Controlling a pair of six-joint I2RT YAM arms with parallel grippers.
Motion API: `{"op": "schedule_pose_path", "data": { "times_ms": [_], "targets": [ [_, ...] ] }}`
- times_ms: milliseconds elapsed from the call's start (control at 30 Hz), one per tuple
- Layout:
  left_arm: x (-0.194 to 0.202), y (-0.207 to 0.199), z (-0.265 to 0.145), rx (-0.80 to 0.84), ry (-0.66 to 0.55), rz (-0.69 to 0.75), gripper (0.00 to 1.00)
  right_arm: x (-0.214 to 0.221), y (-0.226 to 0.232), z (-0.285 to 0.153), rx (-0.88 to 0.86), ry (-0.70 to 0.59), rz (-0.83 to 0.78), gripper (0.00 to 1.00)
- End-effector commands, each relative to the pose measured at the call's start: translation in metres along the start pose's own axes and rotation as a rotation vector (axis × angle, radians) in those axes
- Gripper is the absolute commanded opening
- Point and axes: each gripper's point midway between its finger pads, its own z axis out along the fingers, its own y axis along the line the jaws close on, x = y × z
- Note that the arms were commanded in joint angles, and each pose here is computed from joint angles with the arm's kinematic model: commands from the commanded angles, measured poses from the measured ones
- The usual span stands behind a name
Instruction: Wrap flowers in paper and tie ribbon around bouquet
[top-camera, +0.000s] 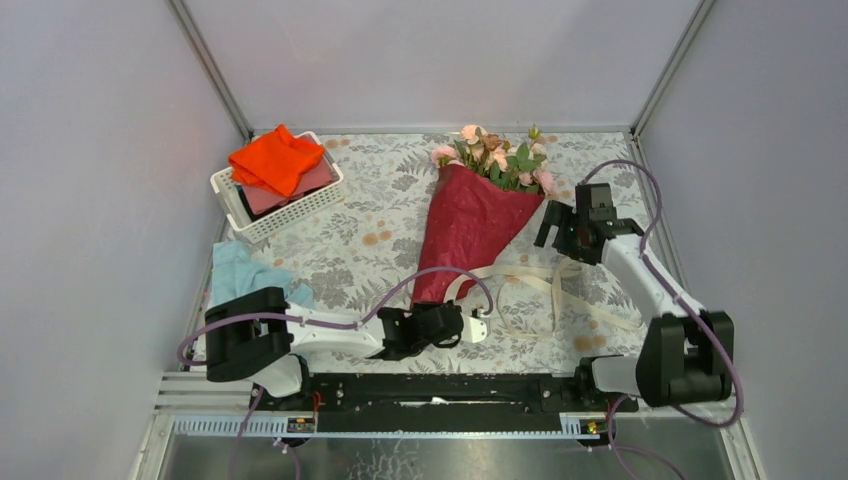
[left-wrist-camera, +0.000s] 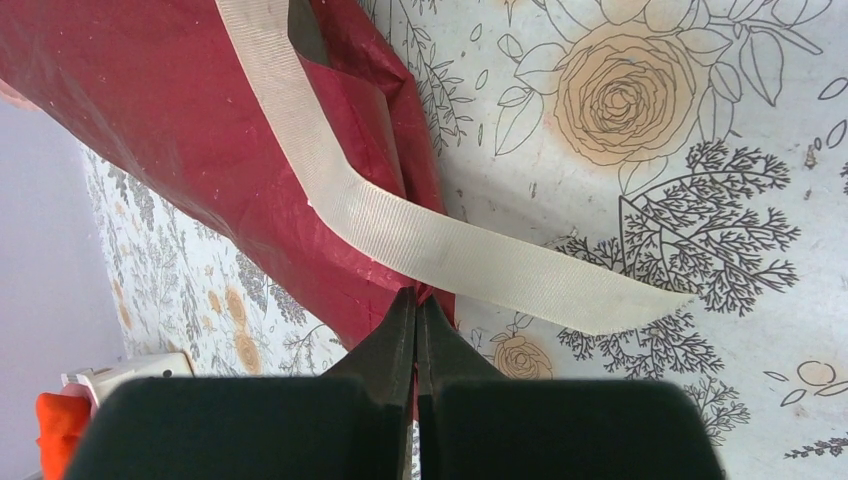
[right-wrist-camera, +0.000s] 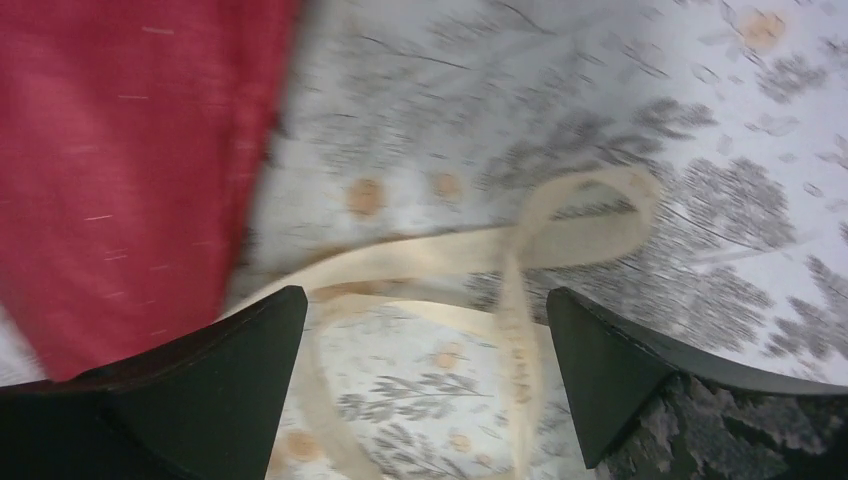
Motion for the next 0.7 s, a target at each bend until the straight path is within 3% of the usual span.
{"op": "schedule_pose_path", "data": {
  "times_ms": [0, 133, 267, 600, 667],
  "targets": [
    [-0.014, 0.011, -0.005, -0.016, -0.037, -0.044, 0.00, -0.017, 0.074, -0.033, -0.349, -0.167, 0.019, 1.00],
    [-0.014, 0.009, -0.003, -0.005, -0.030, -0.040, 0.00, 0.002, 0.126, -0.021, -0.599, -0.080, 0.112, 1.00],
    [-0.013, 0.008, -0.004, -0.001, -0.027, -0.041, 0.00, 0.002, 0.129, 0.015, -0.575, -0.042, 0.198, 1.00],
    [-0.011, 0.003, -0.001, 0.018, -0.019, -0.035, 0.00, 0.012, 0.135, 0.070, -0.577, 0.022, 0.221, 1.00],
    [-0.010, 0.003, -0.001, 0.017, -0.016, -0.034, 0.00, 0.018, 0.137, 0.079, -0.593, 0.052, 0.237, 0.95]
  ]
}}
